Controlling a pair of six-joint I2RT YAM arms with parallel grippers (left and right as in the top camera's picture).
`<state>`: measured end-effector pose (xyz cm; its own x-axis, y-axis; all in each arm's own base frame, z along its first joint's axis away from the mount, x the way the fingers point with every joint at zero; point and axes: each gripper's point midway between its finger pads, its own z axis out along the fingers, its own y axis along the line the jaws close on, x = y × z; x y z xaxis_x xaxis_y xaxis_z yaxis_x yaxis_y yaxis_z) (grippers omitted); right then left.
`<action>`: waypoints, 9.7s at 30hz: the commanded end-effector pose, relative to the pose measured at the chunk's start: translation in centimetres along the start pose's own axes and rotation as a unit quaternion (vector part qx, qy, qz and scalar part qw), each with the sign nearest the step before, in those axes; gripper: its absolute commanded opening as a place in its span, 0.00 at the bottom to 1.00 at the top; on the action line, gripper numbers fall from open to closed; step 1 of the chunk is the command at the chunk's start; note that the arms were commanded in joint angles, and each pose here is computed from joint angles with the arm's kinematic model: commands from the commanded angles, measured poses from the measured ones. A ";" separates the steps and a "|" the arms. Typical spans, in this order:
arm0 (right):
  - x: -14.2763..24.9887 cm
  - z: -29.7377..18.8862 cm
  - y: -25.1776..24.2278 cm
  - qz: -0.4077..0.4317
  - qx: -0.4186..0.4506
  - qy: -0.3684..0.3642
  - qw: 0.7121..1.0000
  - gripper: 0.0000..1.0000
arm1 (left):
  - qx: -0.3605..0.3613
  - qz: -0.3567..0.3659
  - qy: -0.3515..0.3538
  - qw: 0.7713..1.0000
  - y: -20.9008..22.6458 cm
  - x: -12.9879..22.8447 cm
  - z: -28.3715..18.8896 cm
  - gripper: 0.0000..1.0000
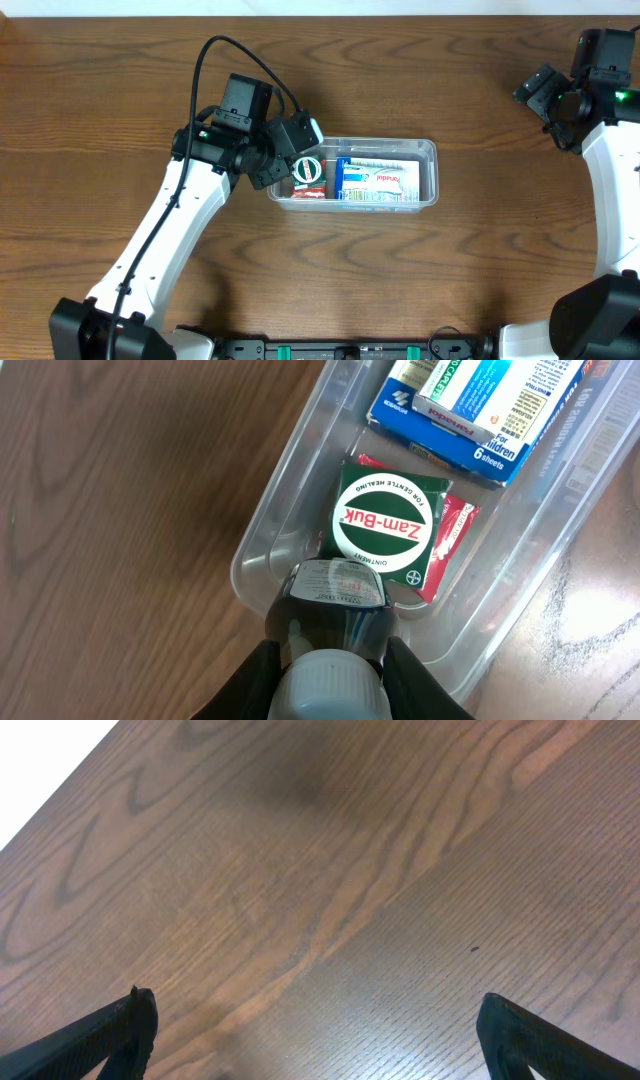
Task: Pack container
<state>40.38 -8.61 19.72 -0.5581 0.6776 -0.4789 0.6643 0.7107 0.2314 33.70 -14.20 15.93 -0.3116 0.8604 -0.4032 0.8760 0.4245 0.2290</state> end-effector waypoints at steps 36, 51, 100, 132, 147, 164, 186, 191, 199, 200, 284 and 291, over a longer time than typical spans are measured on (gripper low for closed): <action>-0.2 0.0 -0.1 -0.002 0.001 -0.003 1.000 0.99 | -0.028 0.090 0.016 0.995 2.0 0.0 2.0 0.04; -0.2 0.0 -0.1 -0.002 0.001 -0.003 1.000 0.99 | -0.048 0.137 -0.014 0.989 1.2 -2.2 0.2 0.06; -0.2 0.0 -0.1 -0.002 0.001 -0.003 1.000 0.99 | -0.056 0.131 0.143 0.979 2.9 3.4 5.2 0.06; -0.2 0.0 -0.1 -0.002 0.001 -0.003 1.000 0.99 | -0.019 0.171 0.064 0.983 -0.4 -1.2 6.1 0.06; -0.2 0.0 -0.1 -0.002 0.001 -0.003 1.000 0.99 | -0.045 0.167 0.102 0.980 0.9 0.2 5.8 0.06; -0.2 0.0 -0.1 -0.003 0.001 -0.003 1.000 0.99 | -0.040 0.155 0.134 0.978 1.4 2.1 5.9 0.08; -0.2 0.0 -0.1 -0.002 0.001 -0.003 1.000 0.99 | -0.040 0.155 0.134 0.978 1.4 2.1 5.9 0.41; -0.2 0.0 -0.1 -0.003 0.001 -0.003 1.000 0.99 | -0.040 0.155 0.134 0.978 1.4 2.1 5.9 0.59; -0.2 0.0 -0.1 -0.002 0.001 -0.003 1.000 0.99 | -0.101 0.155 0.155 0.971 3.7 2.1 5.0 0.88; -0.2 0.0 -0.1 -0.002 0.001 -0.003 1.000 0.99 | -0.126 0.153 0.157 0.968 4.6 1.8 4.3 0.88; -0.2 0.0 -0.1 -0.003 0.001 -0.003 1.000 0.99 | -0.418 -0.350 -0.395 0.739 -0.4 15.3 -10.3 0.98; -0.2 0.0 -0.1 -0.003 0.001 -0.003 1.000 0.99 | -0.374 -0.395 -0.327 0.773 -1.9 17.6 -5.5 0.98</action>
<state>40.38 -8.61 19.72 -0.5582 0.6773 -0.4792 0.6640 0.7110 0.2314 24.72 1.82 14.32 -0.1399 0.0409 -0.9893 -0.0357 0.9983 0.0463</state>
